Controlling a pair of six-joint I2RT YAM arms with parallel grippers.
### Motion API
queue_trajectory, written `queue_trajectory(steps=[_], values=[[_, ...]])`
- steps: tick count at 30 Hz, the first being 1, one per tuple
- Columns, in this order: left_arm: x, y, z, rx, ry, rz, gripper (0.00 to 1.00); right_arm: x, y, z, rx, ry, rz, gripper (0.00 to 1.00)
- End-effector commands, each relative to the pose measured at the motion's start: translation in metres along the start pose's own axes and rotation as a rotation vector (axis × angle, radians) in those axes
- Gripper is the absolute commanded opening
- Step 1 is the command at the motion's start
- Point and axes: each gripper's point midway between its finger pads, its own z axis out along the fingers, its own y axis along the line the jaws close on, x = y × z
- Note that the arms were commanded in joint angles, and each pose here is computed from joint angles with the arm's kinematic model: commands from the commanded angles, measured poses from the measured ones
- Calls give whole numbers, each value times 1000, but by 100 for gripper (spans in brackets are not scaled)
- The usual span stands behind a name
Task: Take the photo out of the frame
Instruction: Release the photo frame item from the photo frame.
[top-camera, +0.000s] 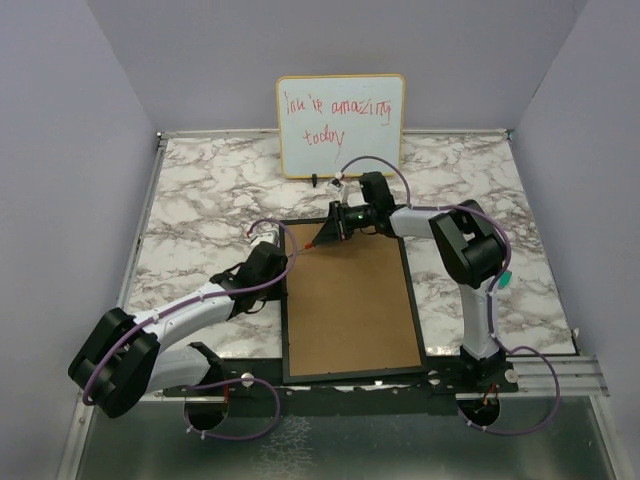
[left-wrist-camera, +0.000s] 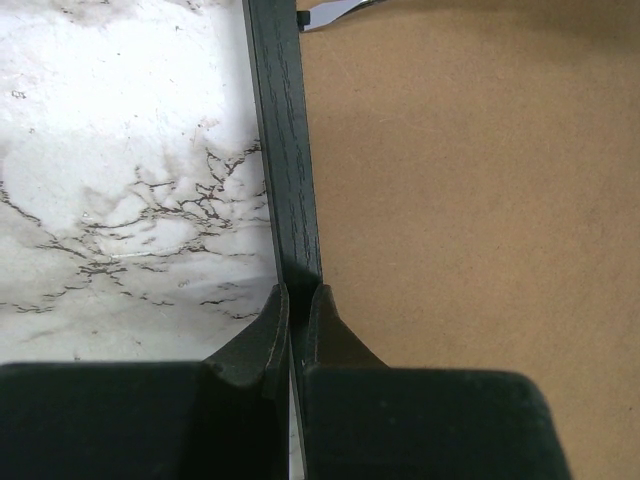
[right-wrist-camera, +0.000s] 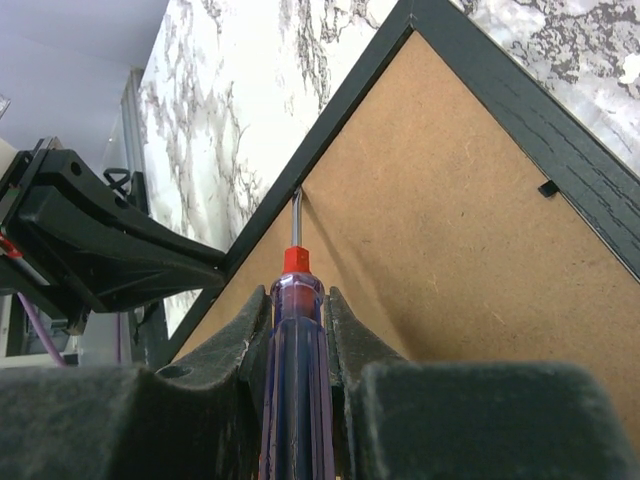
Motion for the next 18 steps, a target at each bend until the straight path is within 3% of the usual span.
queue_trajectory(steps=[1,8,18], values=[[47,3,-2,34,178,44,0,15,-8,26,171,59,-28,1],[48,3,-2,34,180,44,0,-2,-9,23,288,63,-40,1],[44,6,-3,23,155,33,0,-12,15,37,303,84,-92,1]])
